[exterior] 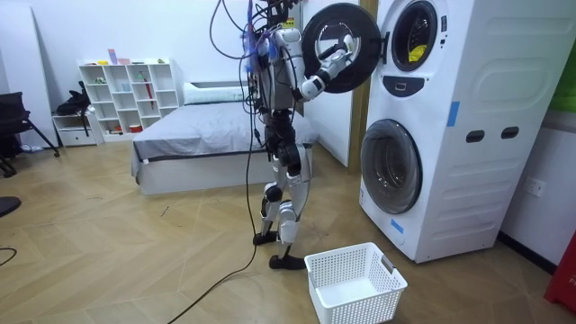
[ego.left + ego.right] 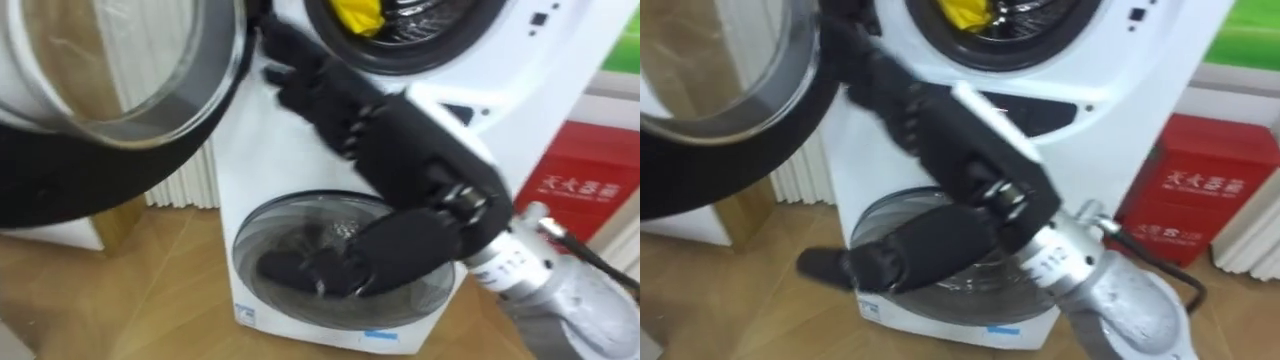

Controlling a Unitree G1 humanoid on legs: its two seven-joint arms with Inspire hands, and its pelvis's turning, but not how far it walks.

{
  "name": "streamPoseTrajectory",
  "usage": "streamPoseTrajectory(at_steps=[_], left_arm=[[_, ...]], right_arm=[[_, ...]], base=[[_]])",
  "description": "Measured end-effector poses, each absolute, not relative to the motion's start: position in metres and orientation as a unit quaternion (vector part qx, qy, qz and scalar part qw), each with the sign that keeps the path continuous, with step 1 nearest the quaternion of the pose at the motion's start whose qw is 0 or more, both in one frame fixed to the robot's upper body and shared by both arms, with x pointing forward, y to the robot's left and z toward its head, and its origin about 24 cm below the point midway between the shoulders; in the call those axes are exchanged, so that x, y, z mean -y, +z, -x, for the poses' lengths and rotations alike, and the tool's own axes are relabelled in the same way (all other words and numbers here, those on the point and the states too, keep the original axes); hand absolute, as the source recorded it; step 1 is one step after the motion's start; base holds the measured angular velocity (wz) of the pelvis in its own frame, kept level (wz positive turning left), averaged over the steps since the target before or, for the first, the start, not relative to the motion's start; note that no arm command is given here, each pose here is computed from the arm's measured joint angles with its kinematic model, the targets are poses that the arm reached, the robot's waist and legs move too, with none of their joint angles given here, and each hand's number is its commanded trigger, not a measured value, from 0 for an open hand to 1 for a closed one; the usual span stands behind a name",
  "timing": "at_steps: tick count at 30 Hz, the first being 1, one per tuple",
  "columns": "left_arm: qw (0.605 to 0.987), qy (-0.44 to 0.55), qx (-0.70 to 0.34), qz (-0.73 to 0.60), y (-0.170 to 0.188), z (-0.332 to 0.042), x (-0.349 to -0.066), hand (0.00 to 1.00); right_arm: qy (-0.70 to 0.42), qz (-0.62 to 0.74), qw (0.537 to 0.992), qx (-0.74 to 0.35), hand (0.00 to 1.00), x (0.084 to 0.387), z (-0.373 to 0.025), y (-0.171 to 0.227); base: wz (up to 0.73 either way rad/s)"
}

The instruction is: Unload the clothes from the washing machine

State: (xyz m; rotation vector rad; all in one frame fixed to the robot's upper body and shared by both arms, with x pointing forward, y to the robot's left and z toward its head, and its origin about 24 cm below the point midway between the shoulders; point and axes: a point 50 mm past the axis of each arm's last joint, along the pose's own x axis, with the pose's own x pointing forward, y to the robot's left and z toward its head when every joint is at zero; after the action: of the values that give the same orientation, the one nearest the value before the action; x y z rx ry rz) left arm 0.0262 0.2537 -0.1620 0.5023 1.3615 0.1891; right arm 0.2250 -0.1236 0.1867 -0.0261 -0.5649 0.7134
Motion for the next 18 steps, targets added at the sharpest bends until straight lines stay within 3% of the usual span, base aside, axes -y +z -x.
streamPoseTrajectory(at_steps=[18], left_arm=[[0.744,0.101,-0.624,-0.217,-0.162,-0.019,-0.253,0.0]], right_arm=[[0.22,0.025,0.934,0.281,0.0,0.145,-0.233,0.191]], base=[[0.0]])
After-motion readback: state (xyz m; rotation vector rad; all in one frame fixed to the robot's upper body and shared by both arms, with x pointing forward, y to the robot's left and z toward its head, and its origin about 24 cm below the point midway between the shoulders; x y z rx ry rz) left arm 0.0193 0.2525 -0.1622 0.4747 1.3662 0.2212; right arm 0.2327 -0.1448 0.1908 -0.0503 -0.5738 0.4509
